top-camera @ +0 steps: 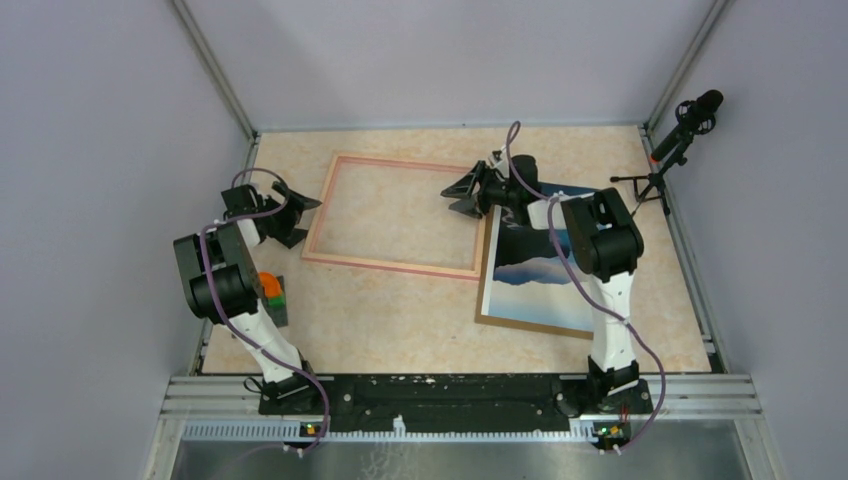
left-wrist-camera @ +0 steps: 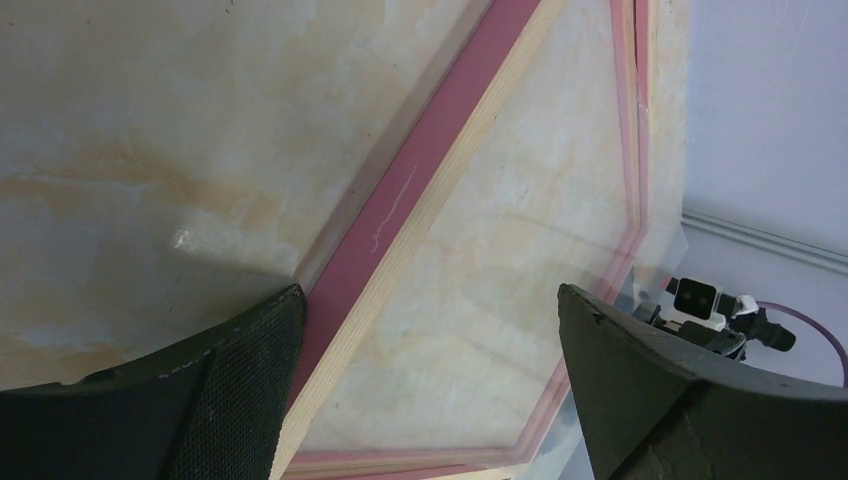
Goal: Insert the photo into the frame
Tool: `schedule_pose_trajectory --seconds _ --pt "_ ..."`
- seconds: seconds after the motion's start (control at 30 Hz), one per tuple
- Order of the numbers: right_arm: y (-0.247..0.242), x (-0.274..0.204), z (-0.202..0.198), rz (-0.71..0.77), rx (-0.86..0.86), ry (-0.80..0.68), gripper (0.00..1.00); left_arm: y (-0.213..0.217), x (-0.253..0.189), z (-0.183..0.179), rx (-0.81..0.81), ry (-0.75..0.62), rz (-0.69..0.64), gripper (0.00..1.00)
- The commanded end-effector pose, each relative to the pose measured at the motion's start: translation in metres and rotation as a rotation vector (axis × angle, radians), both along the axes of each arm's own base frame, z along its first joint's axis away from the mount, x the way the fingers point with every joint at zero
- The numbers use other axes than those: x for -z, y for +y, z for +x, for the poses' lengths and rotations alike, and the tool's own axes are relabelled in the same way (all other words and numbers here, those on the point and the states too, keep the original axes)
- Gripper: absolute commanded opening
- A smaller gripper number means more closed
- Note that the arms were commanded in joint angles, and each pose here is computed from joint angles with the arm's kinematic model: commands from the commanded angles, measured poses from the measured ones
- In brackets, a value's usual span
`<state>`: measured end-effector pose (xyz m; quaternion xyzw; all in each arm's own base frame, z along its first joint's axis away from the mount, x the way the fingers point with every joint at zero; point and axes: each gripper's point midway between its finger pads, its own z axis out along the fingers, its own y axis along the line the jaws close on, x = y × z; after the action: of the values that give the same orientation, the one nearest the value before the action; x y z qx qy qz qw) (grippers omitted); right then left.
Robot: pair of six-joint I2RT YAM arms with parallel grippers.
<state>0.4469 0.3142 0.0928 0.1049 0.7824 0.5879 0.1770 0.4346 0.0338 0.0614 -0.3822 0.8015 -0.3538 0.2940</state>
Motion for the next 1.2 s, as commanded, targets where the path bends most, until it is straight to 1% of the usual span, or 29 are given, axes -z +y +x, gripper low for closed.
schedule_pose_trajectory --seconds 0.0,0.03,0.17,0.43,0.6,0.67,0.8,0.9,0.97,1.17 --pt "0.013 -0.046 0.005 0.001 -0.023 -0.128 0.61 -0.005 -0.005 0.000 0.034 -0.006 0.056 0.99" --pt "0.014 -0.046 0.006 0.000 -0.026 -0.128 0.62 -0.005 -0.005 0.002 0.039 -0.011 0.071 0.99" --pt "0.019 -0.049 0.006 -0.002 -0.031 -0.136 0.62 -0.004 0.003 0.002 0.063 0.044 0.136 0.96" --pt "0.018 -0.052 0.009 -0.059 -0.017 -0.148 0.63 0.000 0.017 0.009 0.120 0.134 0.343 0.90" --pt "0.018 -0.052 0.007 -0.051 -0.024 -0.151 0.62 0.002 0.022 0.011 0.134 0.177 0.479 0.75" --pt "0.018 -0.053 0.007 -0.048 -0.025 -0.152 0.62 0.002 0.023 0.012 0.137 0.181 0.498 0.65" --pt "0.018 -0.053 0.006 -0.046 -0.024 -0.153 0.62 0.001 0.030 0.012 0.151 0.201 0.518 0.57" --pt "0.018 -0.053 0.006 -0.046 -0.023 -0.154 0.62 0.001 0.033 0.013 0.160 0.215 0.535 0.54" --pt "0.018 -0.054 0.006 -0.051 -0.021 -0.154 0.62 0.000 0.037 0.014 0.165 0.232 0.546 0.53" --pt "0.016 -0.054 0.007 -0.091 -0.011 -0.165 0.62 0.005 0.049 0.011 0.167 0.297 0.589 0.48"
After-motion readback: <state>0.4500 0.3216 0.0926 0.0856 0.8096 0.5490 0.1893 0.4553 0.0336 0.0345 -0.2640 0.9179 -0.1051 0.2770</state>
